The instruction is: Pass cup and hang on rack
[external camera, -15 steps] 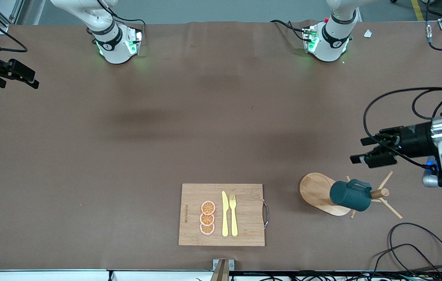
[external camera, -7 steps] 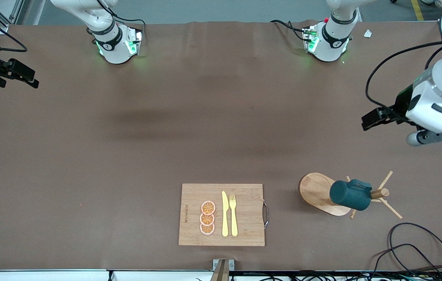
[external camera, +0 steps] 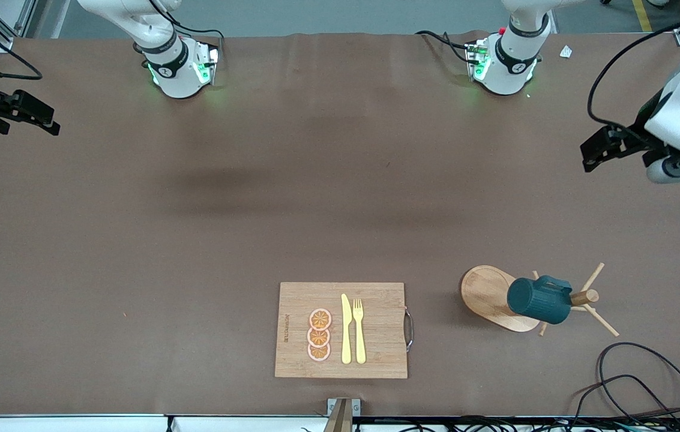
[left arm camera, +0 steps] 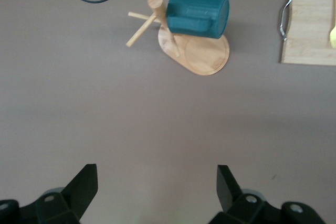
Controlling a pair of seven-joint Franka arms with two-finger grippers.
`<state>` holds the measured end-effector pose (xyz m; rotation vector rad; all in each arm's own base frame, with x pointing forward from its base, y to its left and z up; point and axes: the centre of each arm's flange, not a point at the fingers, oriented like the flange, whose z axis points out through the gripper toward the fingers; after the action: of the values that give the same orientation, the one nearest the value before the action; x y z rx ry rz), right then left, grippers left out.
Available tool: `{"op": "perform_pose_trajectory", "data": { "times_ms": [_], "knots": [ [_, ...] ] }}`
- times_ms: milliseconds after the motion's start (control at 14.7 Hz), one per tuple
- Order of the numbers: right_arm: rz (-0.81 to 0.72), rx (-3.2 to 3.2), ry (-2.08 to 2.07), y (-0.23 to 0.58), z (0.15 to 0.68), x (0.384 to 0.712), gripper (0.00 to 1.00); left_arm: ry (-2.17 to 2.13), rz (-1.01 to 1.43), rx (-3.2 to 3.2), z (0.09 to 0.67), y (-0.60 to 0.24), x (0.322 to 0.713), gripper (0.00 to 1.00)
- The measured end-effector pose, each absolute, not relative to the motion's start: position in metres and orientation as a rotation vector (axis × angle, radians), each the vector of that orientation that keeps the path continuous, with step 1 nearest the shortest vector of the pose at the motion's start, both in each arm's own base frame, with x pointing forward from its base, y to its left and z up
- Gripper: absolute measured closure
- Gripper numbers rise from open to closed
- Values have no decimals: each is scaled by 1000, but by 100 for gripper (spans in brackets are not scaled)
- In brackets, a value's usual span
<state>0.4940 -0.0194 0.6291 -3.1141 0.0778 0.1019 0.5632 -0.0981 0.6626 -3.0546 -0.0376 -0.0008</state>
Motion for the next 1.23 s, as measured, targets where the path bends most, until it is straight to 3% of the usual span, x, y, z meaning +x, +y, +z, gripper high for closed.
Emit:
{"op": "perform_pose_trajectory", "data": {
  "times_ms": [546,1228],
  "knots": [
    [102,-3114,77,-19,629,494,0,-73,112,-3098,651,-65,537,0],
    [102,-3115,73,-18,629,494,0,-78,114,-3097,647,-56,536,0]
  ]
}}
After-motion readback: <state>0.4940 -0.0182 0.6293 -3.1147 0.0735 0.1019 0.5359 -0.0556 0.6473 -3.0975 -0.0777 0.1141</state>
